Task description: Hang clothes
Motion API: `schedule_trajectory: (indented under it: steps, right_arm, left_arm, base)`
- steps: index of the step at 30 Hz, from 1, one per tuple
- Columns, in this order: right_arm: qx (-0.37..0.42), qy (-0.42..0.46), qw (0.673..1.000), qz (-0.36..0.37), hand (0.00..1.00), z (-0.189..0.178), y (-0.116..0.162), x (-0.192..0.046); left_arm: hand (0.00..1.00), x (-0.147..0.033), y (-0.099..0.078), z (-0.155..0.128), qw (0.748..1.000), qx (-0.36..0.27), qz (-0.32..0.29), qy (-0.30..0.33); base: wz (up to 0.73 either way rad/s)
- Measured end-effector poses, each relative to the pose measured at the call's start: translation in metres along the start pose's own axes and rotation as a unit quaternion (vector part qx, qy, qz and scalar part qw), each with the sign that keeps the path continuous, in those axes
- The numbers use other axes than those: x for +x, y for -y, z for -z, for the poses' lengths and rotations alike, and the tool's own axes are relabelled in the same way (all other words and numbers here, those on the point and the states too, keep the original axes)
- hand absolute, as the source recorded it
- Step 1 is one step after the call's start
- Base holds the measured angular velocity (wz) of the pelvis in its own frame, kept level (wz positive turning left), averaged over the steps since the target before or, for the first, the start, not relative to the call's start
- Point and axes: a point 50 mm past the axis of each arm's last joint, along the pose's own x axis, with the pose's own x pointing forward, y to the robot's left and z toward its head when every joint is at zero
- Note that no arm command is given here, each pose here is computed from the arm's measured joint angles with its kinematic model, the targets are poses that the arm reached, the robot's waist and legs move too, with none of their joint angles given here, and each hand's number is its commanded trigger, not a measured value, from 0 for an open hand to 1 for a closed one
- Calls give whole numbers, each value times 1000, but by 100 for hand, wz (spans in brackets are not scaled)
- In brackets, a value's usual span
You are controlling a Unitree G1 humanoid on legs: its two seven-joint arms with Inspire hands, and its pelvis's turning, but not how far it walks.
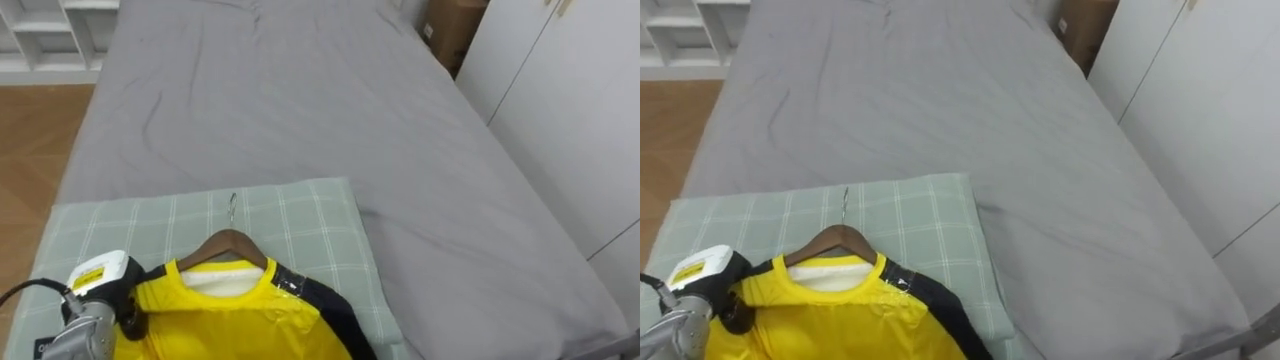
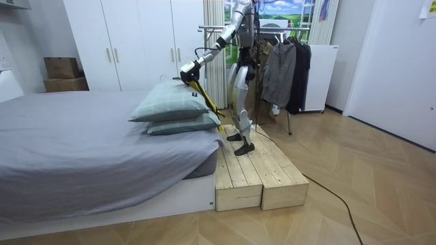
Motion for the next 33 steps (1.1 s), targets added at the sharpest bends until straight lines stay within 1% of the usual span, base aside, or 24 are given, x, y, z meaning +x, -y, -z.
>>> schedule_trajectory:
  steps: [3,7,11,15,20,23,33]
  right_arm:
    - [1,12,1000,0,0,-2,0,0]
    - [15,17,1000,10,0,-4,5,0]
    - [-12,25,999,23,0,-13,9,1]
    - [-21,35,999,25,0,-21,12,2]
    - [-17,46,998,32,0,-34,17,3]
    - [-16,51,998,32,0,-41,19,4]
    - [9,66,997,36,0,-51,23,4]
  left_arm:
    - [100,-2,2,-7,1000,-9,-7,26]
    - [100,-8,9,-6,999,-22,-17,38]
    - [100,-16,16,-6,997,-43,-37,50]
    - [100,-23,21,-18,993,-61,-60,75]
    - [100,-30,23,-32,987,-83,-88,106]
    - [100,-34,24,-37,984,-83,-94,127]
    - [100,-42,15,-54,971,-85,-120,187]
  base:
    - [12]
    - [4]
    - [0]
    - [5]
    - [12]
    - [19]
    - [12]
